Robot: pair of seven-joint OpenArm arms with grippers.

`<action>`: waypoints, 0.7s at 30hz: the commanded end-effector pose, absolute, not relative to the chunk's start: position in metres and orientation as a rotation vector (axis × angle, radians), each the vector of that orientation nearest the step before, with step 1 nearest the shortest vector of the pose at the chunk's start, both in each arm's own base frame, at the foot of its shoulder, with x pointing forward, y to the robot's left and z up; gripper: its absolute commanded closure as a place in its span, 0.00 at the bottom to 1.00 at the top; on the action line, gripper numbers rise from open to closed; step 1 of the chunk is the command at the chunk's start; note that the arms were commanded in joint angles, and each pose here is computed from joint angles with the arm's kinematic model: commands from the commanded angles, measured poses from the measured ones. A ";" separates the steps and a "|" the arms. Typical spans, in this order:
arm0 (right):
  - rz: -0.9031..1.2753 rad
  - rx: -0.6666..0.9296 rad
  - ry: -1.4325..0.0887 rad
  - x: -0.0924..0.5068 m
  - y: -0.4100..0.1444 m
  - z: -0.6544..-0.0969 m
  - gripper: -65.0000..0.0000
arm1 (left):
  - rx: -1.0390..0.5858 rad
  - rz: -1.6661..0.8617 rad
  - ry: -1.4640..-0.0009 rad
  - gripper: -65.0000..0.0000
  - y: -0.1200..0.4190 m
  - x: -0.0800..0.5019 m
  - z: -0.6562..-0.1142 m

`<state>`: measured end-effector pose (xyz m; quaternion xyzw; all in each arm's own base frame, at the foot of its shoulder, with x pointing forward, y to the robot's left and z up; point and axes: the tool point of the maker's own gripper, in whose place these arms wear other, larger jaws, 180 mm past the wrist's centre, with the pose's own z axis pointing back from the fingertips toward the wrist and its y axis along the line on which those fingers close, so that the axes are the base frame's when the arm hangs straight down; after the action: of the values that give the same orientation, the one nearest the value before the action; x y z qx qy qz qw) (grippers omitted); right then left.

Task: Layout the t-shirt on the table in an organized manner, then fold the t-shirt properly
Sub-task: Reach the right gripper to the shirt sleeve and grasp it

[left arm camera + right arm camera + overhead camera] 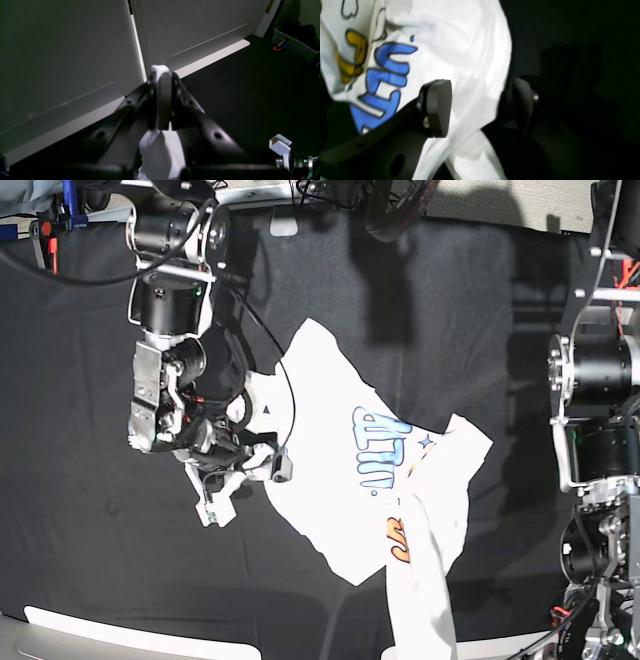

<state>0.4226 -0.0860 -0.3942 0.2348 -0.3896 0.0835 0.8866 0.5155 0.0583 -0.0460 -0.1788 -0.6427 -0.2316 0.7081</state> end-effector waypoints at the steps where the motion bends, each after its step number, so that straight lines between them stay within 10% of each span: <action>1: 0.173 0.515 -0.868 0.437 -0.081 -0.375 0.42 | -0.399 -0.524 -1.506 1.00 0.060 0.514 -0.015; 21: 0.133 0.607 -0.835 0.433 -0.059 -0.382 0.66 | -0.389 -0.531 -1.477 1.00 0.060 0.514 -0.021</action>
<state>0.4147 -0.0562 -0.4055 0.2895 -0.3656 0.0598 0.8826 0.5149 0.0591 -0.0526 -0.1745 -0.6294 -0.2349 0.7199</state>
